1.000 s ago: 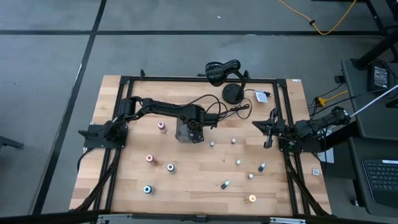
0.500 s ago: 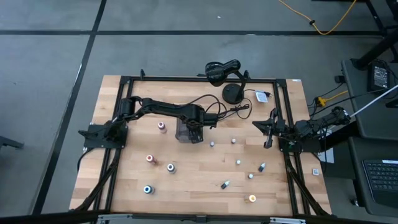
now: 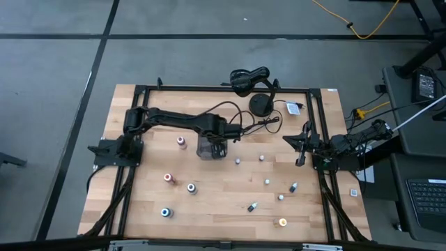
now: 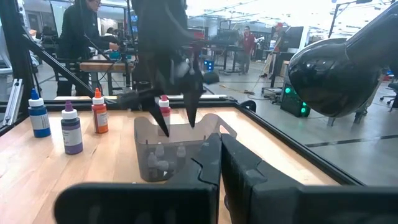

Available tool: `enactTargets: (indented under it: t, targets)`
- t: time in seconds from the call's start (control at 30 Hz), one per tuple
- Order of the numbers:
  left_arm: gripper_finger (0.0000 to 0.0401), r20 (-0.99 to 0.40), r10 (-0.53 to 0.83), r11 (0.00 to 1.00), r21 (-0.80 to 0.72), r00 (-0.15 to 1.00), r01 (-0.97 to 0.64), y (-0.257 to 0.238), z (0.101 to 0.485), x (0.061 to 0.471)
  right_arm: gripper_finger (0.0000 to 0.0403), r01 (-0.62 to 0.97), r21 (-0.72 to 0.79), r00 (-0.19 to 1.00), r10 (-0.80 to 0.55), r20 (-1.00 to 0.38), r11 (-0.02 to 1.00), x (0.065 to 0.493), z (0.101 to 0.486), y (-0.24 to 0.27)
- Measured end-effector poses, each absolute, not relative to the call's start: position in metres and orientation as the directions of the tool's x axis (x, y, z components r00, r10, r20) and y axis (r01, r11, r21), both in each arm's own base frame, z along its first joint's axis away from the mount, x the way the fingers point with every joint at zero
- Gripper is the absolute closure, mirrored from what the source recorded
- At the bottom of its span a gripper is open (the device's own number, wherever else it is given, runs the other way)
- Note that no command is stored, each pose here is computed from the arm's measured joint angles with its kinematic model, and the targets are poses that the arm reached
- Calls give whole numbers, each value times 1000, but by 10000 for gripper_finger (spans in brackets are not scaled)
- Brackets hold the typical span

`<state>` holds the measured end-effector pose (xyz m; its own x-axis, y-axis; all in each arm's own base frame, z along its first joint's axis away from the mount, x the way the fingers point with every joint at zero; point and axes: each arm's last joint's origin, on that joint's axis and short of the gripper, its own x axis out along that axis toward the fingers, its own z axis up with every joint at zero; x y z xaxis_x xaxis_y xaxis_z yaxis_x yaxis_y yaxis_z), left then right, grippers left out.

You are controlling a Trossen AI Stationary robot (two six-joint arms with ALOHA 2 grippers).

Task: Pick & Place food coloring
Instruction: Put the top small blue food coloring bottle into the gray transparent bin

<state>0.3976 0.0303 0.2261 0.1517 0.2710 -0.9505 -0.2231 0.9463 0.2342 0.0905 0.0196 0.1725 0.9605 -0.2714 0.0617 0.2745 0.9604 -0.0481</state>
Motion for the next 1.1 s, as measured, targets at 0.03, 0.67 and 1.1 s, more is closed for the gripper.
enactTargets:
  t: [0.03, 0.67, 1.1]
  targets:
    - [158, -948, 272, 948, 234, 164, -216, 29, 230, 396, 388, 274, -48, 961, -271, 62, 960, 90, 173, 20]
    - [163, -932, 201, 975, 221, 300, 33, -27, 284, 369, 388, 274, -48, 961, -271, 62, 960, 90, 173, 20]
    - [164, -968, 112, 988, 133, 226, 77, -70, 280, 356, 388, 274, -48, 961, -271, 62, 960, 90, 173, 20]
